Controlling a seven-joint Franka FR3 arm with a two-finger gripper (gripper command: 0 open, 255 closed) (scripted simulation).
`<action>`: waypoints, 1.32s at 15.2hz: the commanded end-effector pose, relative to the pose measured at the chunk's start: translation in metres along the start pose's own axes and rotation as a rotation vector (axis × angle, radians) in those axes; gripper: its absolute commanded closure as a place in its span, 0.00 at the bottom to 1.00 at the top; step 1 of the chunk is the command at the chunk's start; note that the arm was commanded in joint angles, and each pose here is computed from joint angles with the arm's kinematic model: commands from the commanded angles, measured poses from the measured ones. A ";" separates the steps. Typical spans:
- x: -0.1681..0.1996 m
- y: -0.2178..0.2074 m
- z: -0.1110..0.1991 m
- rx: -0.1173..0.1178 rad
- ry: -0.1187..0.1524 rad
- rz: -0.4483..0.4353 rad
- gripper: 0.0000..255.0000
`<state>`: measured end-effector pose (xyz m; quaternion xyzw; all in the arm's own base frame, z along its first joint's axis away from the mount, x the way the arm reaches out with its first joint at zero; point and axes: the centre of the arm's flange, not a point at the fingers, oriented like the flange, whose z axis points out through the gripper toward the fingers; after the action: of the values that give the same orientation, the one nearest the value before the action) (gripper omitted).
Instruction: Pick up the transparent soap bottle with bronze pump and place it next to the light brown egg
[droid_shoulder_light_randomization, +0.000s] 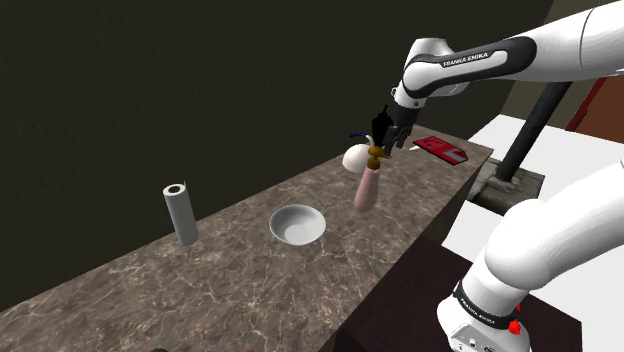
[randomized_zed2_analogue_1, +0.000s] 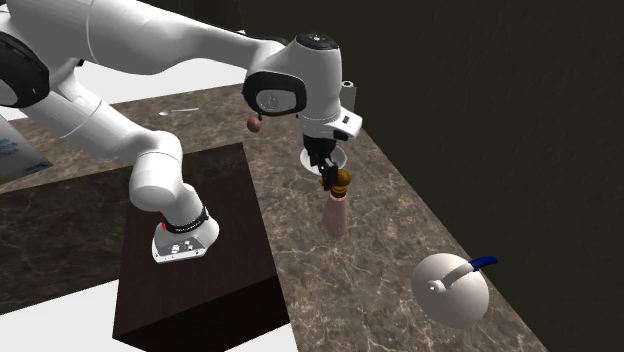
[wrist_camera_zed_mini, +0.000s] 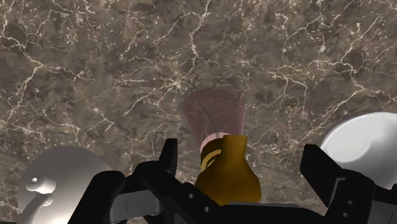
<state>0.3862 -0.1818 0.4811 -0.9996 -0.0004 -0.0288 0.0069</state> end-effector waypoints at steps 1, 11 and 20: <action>0.001 0.000 0.011 0.000 0.000 0.000 0.00; 0.001 0.000 0.030 0.000 0.000 0.000 0.00; 0.001 0.000 0.030 0.000 0.000 0.000 1.00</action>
<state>0.3885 -0.1811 0.4517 -0.9996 -0.0003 -0.0291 0.0067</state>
